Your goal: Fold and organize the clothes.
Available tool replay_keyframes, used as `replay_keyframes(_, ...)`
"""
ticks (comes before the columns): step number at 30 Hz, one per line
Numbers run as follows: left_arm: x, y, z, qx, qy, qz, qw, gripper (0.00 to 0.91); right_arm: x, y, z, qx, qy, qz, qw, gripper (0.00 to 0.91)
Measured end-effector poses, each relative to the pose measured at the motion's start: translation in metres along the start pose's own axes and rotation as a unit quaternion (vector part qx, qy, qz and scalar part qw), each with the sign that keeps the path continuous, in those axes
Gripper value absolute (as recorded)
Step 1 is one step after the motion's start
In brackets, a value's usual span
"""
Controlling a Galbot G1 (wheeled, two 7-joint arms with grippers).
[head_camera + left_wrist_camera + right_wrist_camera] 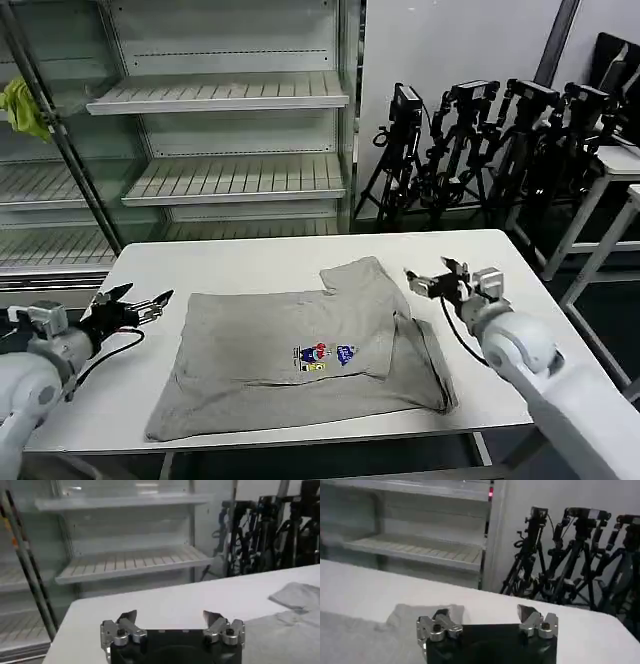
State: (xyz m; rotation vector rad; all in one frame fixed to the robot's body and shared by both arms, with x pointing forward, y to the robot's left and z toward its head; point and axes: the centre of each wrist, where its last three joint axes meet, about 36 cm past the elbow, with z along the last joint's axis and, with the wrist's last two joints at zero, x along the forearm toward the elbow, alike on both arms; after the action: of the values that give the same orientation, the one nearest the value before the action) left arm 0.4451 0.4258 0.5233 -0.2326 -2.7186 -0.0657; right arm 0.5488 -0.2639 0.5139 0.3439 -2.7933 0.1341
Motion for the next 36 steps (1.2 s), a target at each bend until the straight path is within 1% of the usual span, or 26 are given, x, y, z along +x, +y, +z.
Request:
replay_keyframes(4, -0.022, 0.007, 0.003, 0.006, 0.012, 0.000, 1.000, 0.907, -0.029, 0.006, 0.000, -0.016, 0.004, 0.003, 1.000, 0.907)
replay_keyframes(8, -0.042, 0.011, 0.006, 0.009, 0.020, -0.001, 1.000, 0.907, -0.054, 0.017, 0.005, -0.029, 0.015, 0.003, 0.999, 0.907)
replay_keyframes(14, -0.065, 0.012, 0.016, 0.012, 0.035, 0.000, 0.999, 0.907, -0.081, 0.036, 0.007, -0.040, 0.025, 0.001, 0.999, 0.907)
replay_keyframes(21, -0.080, 0.005, 0.023, 0.008, 0.047, 0.008, 0.999, 0.907, -0.095, 0.050, 0.010, -0.045, 0.032, -0.002, 0.998, 0.907)
replay_keyframes(33, -0.094, -0.014, 0.032, 0.003, 0.054, 0.026, 0.998, 0.907, -0.101, 0.055, 0.020, -0.052, 0.040, 0.001, 0.998, 0.907)
replay_keyframes(34, -0.095, -0.015, 0.033, 0.002, 0.055, 0.028, 0.998, 0.846, -0.101, 0.056, 0.021, -0.052, 0.041, 0.001, 0.998, 0.907)
replay_keyframes(35, -0.097, -0.016, 0.033, 0.002, 0.055, 0.029, 0.998, 0.715, -0.102, 0.057, 0.023, -0.053, 0.042, 0.001, 0.998, 0.907)
replay_keyframes(36, -0.098, -0.017, 0.034, 0.002, 0.055, 0.030, 0.998, 0.695, -0.102, 0.057, 0.024, -0.054, 0.043, 0.001, 0.998, 0.907)
